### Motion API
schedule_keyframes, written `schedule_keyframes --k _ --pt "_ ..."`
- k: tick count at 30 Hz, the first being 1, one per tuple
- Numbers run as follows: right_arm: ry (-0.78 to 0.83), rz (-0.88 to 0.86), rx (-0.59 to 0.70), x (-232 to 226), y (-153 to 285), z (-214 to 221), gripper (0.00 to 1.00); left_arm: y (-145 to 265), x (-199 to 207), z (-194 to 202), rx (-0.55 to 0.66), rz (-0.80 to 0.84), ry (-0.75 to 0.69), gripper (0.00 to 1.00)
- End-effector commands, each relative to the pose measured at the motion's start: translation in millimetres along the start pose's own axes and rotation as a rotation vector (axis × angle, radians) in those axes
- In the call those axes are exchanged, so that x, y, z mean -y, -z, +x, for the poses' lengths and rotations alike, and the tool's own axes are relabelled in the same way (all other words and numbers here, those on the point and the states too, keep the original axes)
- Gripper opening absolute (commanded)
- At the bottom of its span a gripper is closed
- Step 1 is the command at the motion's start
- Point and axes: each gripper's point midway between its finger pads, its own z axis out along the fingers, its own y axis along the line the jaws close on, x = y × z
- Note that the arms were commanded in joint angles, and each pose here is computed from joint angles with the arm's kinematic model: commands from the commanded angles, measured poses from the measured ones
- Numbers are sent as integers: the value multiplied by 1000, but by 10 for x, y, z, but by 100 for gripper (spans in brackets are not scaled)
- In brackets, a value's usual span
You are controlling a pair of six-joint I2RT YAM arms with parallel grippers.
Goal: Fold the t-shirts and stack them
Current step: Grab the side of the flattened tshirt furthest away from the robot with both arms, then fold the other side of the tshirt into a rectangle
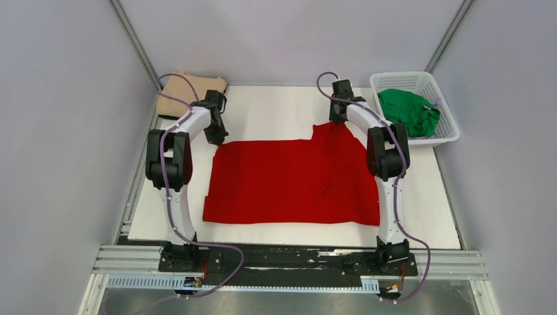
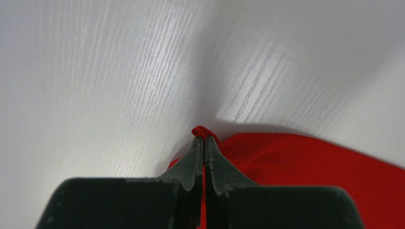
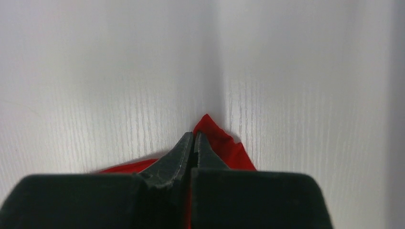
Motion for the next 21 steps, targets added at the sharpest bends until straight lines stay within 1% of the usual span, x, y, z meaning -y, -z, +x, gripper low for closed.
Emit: schedule_keyframes --k 1,4,6,7,8,9,10,11,18,19,20,21 --pt "-31 -6 97 -43 406 -294 0 365 47 -190 87 47 9 0" --pt "-50 -19 170 -50 671 -397 0 417 50 -156 94 60 6 0" --pt "-51 -33 189 -59 824 -377 0 465 51 -129 103 72 4 0" --pt "-52 -31 178 -37 869 -299 0 534 66 -162 124 87 9 0" --pt "-52 -32 175 -37 929 -252 0 537 50 -113 122 88 8 0" --pt "-53 -30 171 -29 989 -197 0 621 75 -158 153 114 13 0" --pt "-54 -25 168 -17 1043 -143 0 616 55 -100 151 118 11 0" --pt "-56 -18 164 0 1100 -77 0 708 78 -150 185 145 15 0" --pt "-95 10 167 163 1578 250 0 870 42 -22 206 190 -7 0" --pt "-100 15 164 196 1641 299 0 929 58 -35 224 209 -8 0" --pt "-106 20 161 228 1705 341 0 906 44 34 214 209 -12 0" --pt "-110 23 156 250 1762 382 0 965 56 21 234 226 -12 0"
